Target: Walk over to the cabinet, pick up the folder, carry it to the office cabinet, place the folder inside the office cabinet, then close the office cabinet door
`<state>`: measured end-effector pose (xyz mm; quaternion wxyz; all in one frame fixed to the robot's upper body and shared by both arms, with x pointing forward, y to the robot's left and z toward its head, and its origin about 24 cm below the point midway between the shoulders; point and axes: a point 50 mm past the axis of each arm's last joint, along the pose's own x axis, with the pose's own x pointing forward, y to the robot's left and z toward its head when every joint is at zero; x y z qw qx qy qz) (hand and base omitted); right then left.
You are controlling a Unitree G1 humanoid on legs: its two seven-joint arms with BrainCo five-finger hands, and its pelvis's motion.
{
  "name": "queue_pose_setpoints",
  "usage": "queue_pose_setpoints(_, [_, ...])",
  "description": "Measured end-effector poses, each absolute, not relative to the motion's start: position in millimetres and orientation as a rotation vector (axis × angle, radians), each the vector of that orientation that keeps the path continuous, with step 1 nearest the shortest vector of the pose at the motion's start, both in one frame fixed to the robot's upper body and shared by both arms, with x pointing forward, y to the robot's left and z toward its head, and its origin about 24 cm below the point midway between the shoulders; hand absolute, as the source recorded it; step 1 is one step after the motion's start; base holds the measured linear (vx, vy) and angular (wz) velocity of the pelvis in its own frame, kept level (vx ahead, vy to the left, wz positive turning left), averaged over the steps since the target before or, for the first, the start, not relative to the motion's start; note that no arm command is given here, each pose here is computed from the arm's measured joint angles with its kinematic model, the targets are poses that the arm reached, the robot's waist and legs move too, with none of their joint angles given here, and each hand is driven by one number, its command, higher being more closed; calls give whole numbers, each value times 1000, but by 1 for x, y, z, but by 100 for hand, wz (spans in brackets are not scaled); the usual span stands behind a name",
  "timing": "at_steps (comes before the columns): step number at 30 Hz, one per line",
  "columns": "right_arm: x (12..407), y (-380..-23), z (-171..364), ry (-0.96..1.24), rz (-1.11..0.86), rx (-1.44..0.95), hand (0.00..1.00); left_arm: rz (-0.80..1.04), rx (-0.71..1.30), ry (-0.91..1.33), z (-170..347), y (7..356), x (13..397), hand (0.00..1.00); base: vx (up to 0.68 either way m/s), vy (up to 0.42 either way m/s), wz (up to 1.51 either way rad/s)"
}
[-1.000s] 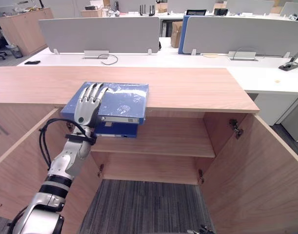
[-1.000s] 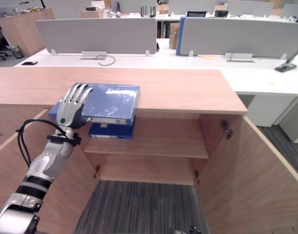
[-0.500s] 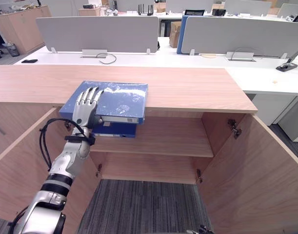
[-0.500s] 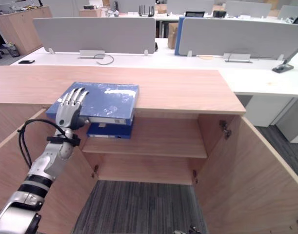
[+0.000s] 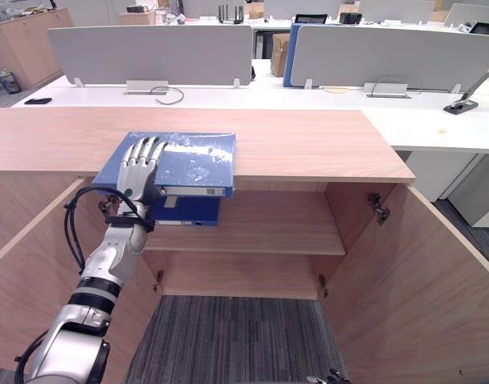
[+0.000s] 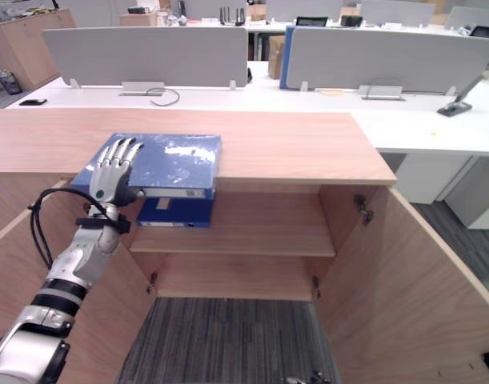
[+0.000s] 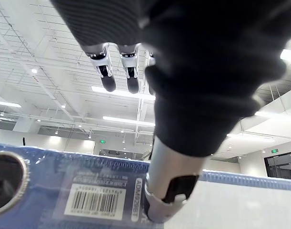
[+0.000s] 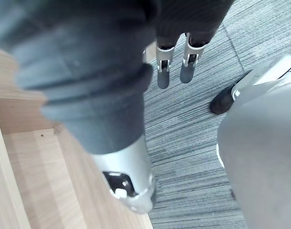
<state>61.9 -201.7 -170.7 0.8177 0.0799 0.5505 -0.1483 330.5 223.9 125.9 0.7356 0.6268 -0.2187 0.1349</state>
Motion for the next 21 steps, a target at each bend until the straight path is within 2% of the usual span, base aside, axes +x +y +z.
queue_pose_setpoints(21, [59, -202, -171, 1166, -366, 204, 0, 285, 1404, -357, 107, 236, 337, 0, -2, 7, -2])
